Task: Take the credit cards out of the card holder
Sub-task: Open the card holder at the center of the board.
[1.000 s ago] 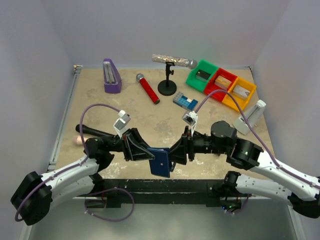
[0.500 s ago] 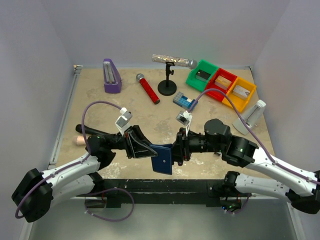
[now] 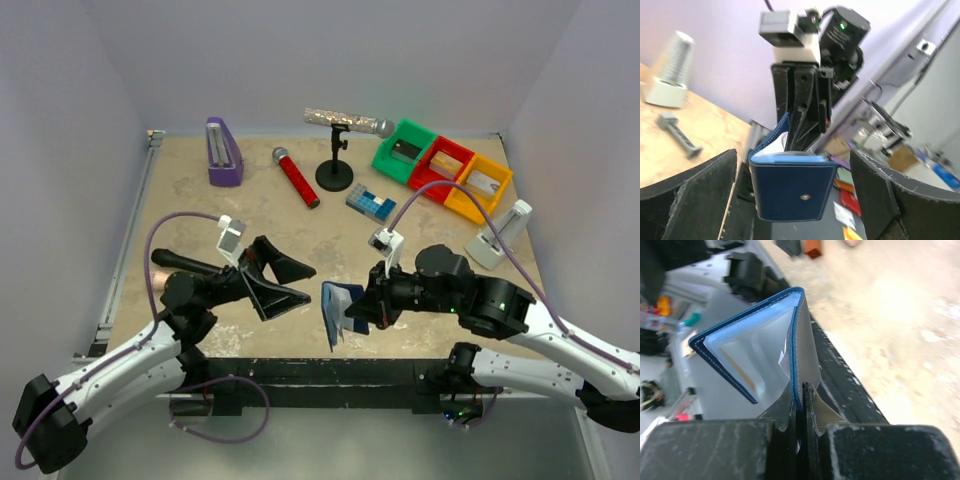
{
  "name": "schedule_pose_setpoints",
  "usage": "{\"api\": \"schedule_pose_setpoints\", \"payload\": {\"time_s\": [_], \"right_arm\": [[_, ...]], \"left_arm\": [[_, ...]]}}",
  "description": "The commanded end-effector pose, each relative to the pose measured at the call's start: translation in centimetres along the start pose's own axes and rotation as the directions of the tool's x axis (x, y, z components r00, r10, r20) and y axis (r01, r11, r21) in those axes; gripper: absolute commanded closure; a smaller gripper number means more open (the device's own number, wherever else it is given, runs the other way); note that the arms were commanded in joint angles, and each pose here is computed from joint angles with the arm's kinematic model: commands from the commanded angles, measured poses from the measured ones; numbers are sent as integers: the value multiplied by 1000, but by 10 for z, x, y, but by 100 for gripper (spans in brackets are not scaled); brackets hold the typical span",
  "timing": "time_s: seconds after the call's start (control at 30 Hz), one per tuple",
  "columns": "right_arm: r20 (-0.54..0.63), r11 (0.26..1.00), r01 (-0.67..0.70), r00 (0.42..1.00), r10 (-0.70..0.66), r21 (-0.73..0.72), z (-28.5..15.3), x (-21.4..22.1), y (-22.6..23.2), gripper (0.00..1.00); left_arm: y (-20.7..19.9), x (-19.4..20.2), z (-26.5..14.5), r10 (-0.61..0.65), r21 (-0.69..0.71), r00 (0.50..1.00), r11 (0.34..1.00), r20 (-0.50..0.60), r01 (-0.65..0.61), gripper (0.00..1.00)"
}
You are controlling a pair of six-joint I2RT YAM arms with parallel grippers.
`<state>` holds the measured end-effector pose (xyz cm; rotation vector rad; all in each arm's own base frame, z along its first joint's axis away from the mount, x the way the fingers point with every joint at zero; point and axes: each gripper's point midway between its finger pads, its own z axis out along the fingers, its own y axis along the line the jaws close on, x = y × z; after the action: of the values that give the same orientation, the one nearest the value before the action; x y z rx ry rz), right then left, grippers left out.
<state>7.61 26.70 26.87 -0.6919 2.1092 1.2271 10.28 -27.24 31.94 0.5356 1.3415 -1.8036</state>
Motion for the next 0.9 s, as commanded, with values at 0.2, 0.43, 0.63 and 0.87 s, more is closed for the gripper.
{"api": "schedule_pose_setpoints", "payload": {"time_s": [0.2, 0.43, 0.63, 0.87], "right_arm": [[82, 984, 10, 996, -24, 177, -19, -27, -19, 100], [105, 984, -40, 994, 22, 172, -11, -28, -20, 100], [119, 987, -75, 991, 58, 145, -8, -26, -17, 100], [135, 986, -109, 987, 92, 123, -7, -22, -18, 100]], "left_arm": [[19, -7, -11, -14, -80, 992, 996, 124, 24, 0], [22, 19, -3, -99, -36, 993, 994, 65, 101, 0], [17, 31, 1, -79, -35, 997, 996, 16, 79, 7], [18, 36, -8, -80, -52, 997, 995, 17, 81, 34]]}}
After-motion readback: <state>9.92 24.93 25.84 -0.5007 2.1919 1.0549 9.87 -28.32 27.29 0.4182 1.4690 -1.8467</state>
